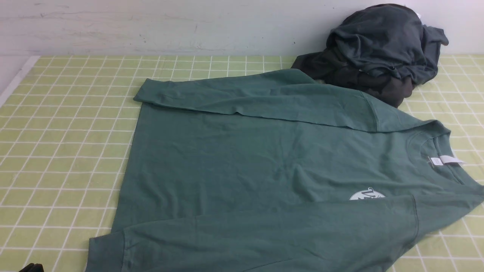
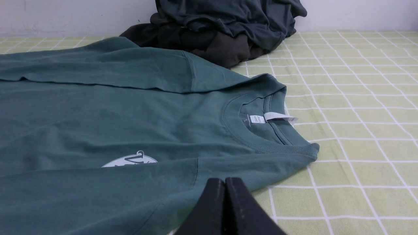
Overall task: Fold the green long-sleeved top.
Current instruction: Use the left arm to clamp the cuff closest to it
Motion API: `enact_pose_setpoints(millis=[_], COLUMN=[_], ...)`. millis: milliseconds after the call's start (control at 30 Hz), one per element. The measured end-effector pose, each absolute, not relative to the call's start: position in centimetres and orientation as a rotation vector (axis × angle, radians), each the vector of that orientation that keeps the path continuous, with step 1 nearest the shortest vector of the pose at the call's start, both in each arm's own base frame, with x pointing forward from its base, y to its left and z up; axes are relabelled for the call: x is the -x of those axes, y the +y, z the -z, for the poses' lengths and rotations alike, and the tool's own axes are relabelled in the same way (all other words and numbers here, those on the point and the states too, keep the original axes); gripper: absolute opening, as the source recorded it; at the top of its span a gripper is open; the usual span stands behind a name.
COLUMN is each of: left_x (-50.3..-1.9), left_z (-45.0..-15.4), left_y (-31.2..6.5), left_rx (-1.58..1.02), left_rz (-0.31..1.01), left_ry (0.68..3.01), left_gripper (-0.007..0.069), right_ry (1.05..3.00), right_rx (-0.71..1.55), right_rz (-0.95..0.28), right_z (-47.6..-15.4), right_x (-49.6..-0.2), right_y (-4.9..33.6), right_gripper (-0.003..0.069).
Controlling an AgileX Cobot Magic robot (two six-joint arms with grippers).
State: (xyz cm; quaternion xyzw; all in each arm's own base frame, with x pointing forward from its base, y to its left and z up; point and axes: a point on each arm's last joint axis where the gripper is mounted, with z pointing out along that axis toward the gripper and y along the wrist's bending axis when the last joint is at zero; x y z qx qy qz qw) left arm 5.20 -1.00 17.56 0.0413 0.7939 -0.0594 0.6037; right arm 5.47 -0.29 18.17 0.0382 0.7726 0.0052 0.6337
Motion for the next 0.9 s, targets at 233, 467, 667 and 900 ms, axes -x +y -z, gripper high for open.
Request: enact_pose_setpoints(millis=[233,467,667,900], left_x=[-5.2,-5.2,-5.2,-5.2], left_z=[-17.56,-17.56,-17.56,-17.56], left_y=[-1.0,-1.0,-1.0,-0.99], left_rx=[-0.096,-0.096,-0.095,-0.098], left_rz=[0.137,0.137,0.138,0.134], left_ry=[1.838,1.838,1.838,1.838], left_gripper=[-0.0003,-0.0003,-0.0003,-0.0003], right_ry=[1.767,1.767,1.766,1.766], right_rx=[-0.087,-0.092,-0.097,-0.099], right_rz=[-0.012,-0.016,-0.02,-0.021], right_z=[-18.17,-18.17,-18.17,-18.17], right_x=[-5.47,-5.47,-5.47,-5.47], right_y=[-0.29,-0.29,-0.29,-0.29], right_gripper=[-0.0014,-0.0014,-0.0014,-0.0014])
